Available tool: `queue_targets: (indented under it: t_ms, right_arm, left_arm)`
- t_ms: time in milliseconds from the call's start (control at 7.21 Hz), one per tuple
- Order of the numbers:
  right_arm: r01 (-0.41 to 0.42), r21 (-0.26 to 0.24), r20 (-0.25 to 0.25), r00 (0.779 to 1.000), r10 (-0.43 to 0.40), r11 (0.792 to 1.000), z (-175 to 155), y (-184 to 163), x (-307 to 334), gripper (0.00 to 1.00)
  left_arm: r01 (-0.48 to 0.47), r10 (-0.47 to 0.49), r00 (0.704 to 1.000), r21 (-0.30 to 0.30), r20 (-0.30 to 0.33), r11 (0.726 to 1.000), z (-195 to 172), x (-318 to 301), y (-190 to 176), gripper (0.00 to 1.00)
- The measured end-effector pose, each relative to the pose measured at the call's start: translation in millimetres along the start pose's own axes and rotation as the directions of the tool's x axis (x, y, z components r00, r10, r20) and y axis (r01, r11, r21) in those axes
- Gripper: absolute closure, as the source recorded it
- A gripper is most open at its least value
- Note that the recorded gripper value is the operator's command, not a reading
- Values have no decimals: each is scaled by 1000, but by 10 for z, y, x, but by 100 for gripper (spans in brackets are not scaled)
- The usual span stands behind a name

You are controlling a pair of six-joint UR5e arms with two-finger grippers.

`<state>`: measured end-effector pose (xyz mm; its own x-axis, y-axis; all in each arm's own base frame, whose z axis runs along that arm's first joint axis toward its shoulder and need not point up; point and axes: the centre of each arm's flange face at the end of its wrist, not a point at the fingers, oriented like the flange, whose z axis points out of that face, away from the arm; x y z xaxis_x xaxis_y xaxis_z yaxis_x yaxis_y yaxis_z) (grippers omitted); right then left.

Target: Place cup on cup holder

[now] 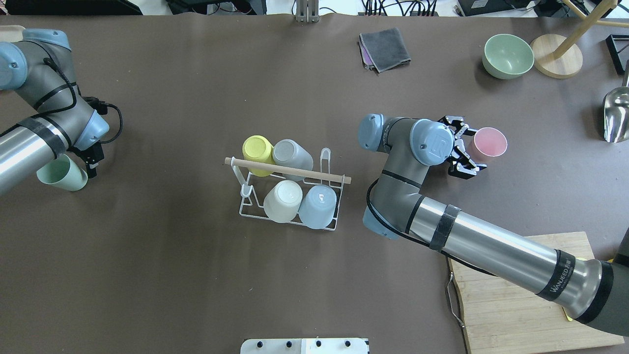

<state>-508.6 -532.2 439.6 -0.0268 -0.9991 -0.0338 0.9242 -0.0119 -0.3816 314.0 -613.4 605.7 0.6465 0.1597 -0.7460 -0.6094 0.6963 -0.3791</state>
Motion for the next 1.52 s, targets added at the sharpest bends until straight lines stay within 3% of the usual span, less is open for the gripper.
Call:
queue_targets:
  t_ms: [693, 832, 970, 1109, 1248, 1386, 1525]
  right_arm:
    - [1, 0, 4, 1000, -1, 1000, 185, 52, 35, 1]
    - [0, -1, -1, 1000, 0, 1000, 226, 65, 36, 2]
    - [-1, -3, -6, 1000, 1, 1000, 257, 72, 38, 2]
    - [-1, -4, -8, 1000, 1, 1000, 271, 78, 42, 6]
    - [-3, -3, -9, 1000, 3, 1000, 277, 88, 50, 23]
    - [-3, -2, -9, 1000, 3, 1000, 280, 105, 62, 58]
    - [0, 1, -10, 1000, 0, 1000, 275, 134, 78, 78]
  left_arm:
    - [-25, 26, 1000, -59, 11, 998, 27, -19, 59, 3]
    - [-28, 29, 1000, -58, 12, 998, 20, -12, 61, 9]
    - [-29, 30, 999, -57, 12, 998, 14, -11, 63, 40]
    - [-30, 31, 999, -56, 12, 998, 10, -8, 64, 79]
    - [-32, 33, 999, -55, 13, 998, 6, -2, 65, 100]
    - [-33, 33, 999, -53, 12, 998, -4, -3, 69, 100]
    - [-32, 33, 999, -51, 11, 998, -20, -16, 76, 100]
